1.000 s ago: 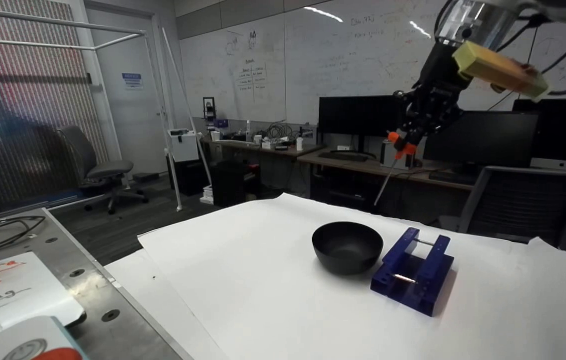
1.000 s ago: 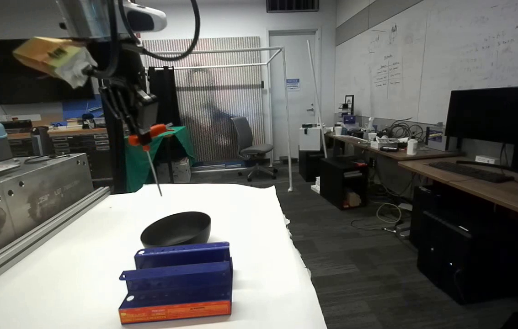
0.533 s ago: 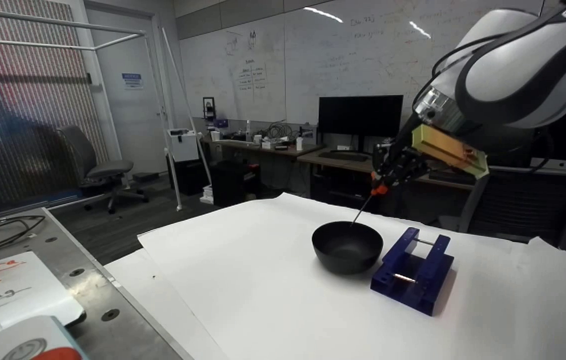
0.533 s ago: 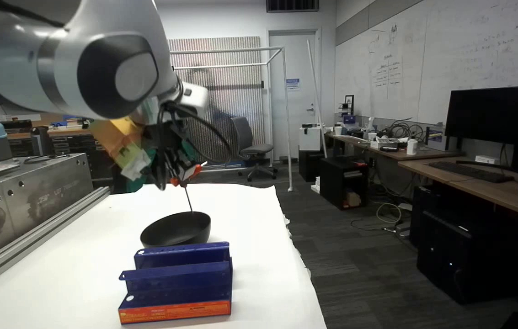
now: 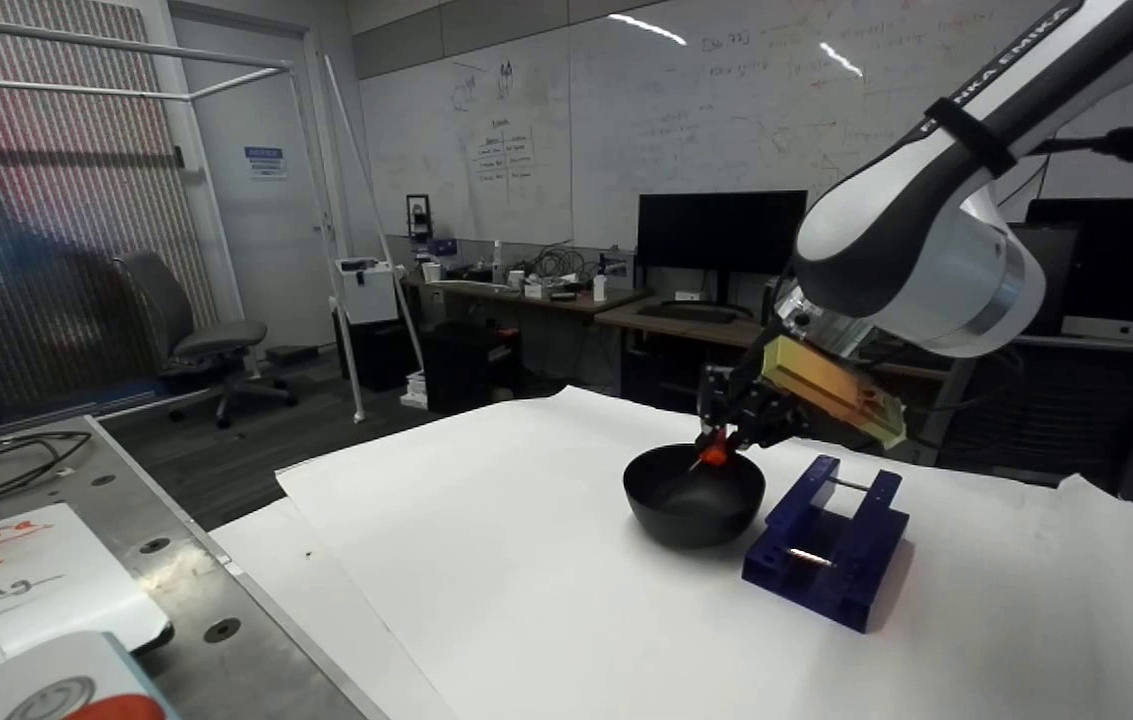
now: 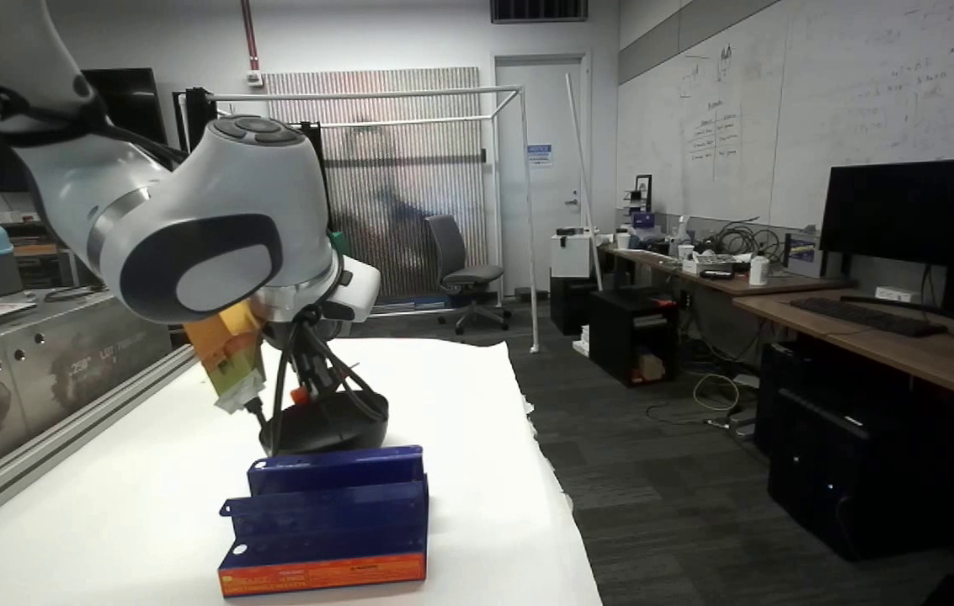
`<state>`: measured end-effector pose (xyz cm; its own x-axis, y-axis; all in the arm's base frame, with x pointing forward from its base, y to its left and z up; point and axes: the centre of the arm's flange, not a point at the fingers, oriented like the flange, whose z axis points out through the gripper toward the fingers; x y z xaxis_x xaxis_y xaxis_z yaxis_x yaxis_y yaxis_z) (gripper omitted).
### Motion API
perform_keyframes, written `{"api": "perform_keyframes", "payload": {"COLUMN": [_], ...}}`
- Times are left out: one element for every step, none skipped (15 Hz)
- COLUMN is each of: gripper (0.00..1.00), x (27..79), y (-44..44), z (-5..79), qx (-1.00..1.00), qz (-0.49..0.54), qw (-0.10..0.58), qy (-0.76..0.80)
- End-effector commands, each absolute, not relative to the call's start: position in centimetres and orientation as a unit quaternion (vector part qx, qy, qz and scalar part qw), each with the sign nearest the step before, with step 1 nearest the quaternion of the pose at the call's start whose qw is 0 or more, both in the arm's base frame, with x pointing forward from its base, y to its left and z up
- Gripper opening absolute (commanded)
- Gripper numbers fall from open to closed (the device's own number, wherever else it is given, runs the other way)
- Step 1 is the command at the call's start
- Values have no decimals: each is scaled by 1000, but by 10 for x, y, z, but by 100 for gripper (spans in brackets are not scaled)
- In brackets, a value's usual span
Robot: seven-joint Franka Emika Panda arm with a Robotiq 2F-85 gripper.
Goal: Pick up the wrench from the toolbox and place it inside the black bowl
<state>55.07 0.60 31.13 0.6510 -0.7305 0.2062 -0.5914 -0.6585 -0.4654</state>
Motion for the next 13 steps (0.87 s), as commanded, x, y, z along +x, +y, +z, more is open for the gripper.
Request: {"api": "perform_keyframes", "payload": {"gripper": [62,70,77,86,93,99,100,100,100,100,100,100,100], "x": [564,563,563,561,558,555,551,545,539,533,527,522,520], "y": [-11,-16,-22,-27,-32,-36,-37,-37,-36,-35,-33,-32,-32], "z": [308,310,314,317,323,330,339,351,361,372,381,388,390], "qx": [-887,-887,-887,-886,-888,-889,-891,-895,-898,-903,-908,-913,-915], "qz": [-193,-194,-193,-191,-184,-176,-163,-154,-148,-142,-139,-132,-111], "qw": [204,203,203,204,204,205,207,209,211,210,205,200,198], "qy": [367,367,368,369,369,370,371,364,358,347,339,329,333]}}
